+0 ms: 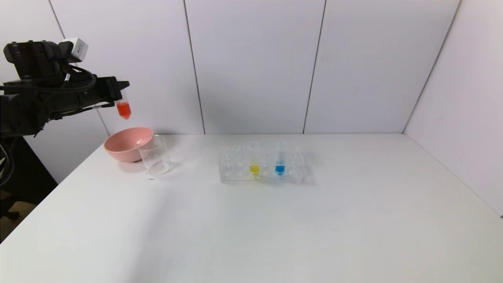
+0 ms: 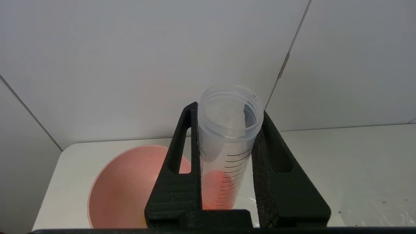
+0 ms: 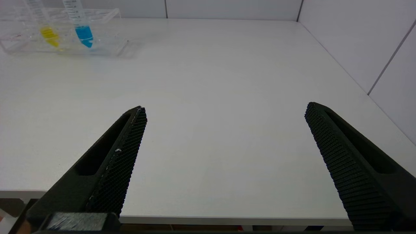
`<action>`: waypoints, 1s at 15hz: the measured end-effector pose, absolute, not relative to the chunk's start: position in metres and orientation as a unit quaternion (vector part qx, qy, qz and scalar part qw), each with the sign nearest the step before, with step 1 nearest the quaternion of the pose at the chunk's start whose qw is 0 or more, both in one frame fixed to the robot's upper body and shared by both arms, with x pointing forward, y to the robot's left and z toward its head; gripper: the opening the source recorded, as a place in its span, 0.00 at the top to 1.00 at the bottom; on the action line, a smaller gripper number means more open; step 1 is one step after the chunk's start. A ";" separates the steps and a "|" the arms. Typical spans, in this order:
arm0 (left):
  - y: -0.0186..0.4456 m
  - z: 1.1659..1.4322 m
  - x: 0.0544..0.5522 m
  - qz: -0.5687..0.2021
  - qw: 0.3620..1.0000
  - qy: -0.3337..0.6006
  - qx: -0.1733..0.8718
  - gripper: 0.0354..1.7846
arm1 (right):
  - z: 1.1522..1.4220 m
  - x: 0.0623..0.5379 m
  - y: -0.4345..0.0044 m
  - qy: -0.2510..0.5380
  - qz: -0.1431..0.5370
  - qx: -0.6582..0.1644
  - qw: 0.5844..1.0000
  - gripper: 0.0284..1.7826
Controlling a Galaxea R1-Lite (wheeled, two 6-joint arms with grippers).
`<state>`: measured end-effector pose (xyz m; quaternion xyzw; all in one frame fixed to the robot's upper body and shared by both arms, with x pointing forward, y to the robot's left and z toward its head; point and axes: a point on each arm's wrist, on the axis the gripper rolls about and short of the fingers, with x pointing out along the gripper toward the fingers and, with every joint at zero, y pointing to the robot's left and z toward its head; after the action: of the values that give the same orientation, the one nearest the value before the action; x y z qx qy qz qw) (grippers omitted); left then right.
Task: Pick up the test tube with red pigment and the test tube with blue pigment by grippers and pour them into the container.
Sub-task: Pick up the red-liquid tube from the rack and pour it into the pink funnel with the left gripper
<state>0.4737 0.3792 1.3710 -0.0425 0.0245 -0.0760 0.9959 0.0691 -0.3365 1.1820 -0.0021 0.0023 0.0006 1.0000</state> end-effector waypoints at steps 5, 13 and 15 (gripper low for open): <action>0.387 1.371 0.471 -0.073 0.996 0.023 -0.041 0.76 | 1.182 0.069 -0.337 0.002 0.001 -0.002 1.000 0.00; 0.388 1.360 0.469 -0.074 0.996 0.041 -0.042 0.76 | 1.182 0.069 -0.337 0.002 0.001 -0.002 1.000 0.00; 0.391 1.359 0.470 -0.069 0.996 0.038 -0.038 0.76 | 1.182 0.069 -0.337 0.002 0.001 -0.002 1.000 0.00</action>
<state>0.4698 0.3908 1.3593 -0.0379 0.0379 -0.0688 0.9962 0.0691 -0.3365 1.1820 -0.0019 0.0023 0.0006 1.0000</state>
